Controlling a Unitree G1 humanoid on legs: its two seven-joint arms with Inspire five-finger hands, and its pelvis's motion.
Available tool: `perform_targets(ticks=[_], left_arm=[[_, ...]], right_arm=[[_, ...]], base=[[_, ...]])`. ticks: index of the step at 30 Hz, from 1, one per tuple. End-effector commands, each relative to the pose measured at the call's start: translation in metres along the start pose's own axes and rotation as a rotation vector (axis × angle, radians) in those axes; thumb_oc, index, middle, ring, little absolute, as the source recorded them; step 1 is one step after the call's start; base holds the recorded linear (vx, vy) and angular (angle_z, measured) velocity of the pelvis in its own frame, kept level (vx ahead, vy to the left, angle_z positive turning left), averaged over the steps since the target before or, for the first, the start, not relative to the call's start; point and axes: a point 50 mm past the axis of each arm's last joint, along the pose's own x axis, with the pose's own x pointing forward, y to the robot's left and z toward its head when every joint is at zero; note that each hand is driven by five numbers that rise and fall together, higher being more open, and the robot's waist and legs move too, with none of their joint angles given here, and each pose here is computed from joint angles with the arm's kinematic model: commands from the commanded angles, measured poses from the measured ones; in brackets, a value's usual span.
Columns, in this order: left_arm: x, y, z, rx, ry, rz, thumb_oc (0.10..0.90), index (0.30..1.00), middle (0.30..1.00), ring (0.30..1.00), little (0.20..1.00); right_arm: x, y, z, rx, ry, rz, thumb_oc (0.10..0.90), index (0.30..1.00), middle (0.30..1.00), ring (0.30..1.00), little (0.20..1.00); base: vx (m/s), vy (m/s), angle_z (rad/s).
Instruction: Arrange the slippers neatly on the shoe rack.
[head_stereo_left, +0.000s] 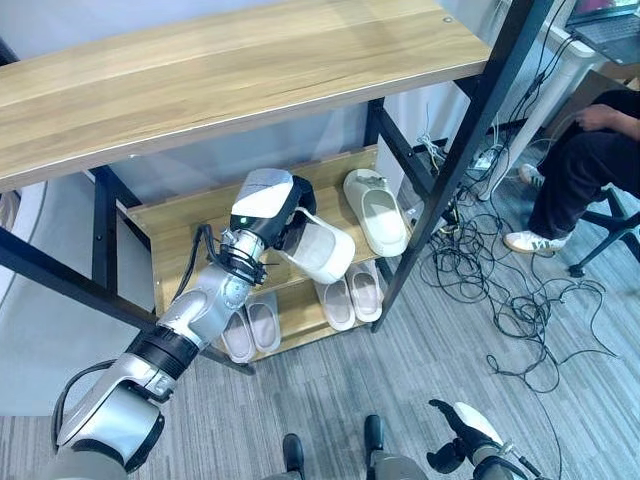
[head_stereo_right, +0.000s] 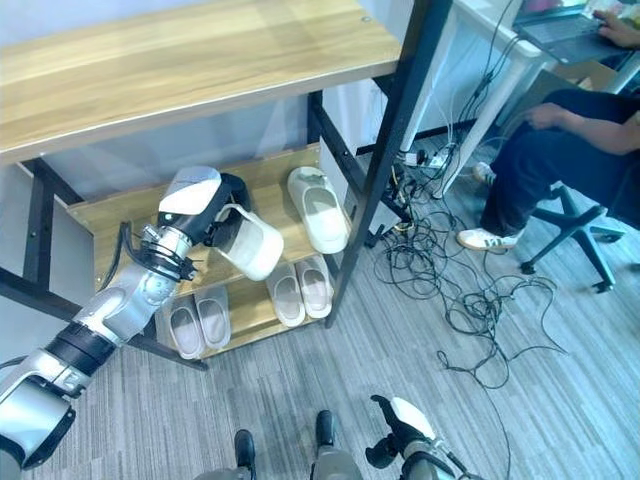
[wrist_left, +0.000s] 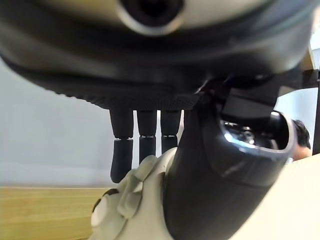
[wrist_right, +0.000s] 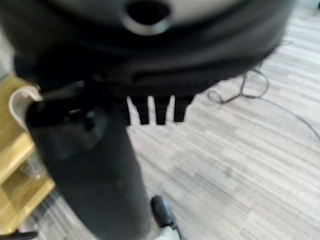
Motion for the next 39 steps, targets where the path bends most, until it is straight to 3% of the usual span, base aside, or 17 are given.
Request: perform_targets(ticks=[1, 4, 9, 39], left_arm=[[0.036, 0.067, 0.006, 0.094, -0.047, 0.274, 0.4, 0.3, 0.3, 0.3, 0.3], [0.039, 0.074, 0.004, 0.16, -0.053, 0.285, 0.4, 0.3, 0.3, 0.3, 0.3], [0.064, 0.129, 0.015, 0.435, -0.123, 0.412, 0.4, 0.3, 0.3, 0.3, 0.3], [0.084, 0.153, 0.036, 0.615, -0.194, 0.495, 0.4, 0.3, 0.3, 0.3, 0.3]], right_arm=[[0.001, -0.022, -0.002, -0.001, -0.025, -0.084, 0.8, 0.9, 0.9, 0.9, 0.9], [0.0, -0.023, -0.003, -0.007, -0.024, -0.084, 0.8, 0.9, 0.9, 0.9, 0.9], [0.003, -0.056, 0.004, -0.05, -0.09, -0.187, 0.8, 0.9, 0.9, 0.9, 0.9], [0.003, -0.076, 0.016, -0.088, -0.199, -0.244, 0.8, 0.9, 0.9, 0.9, 0.9]], base=[[0.0, 0.0, 0.0], [-0.02, 0.012, -0.05], [-0.13, -0.056, -0.15], [-0.01, -0.005, -0.01]])
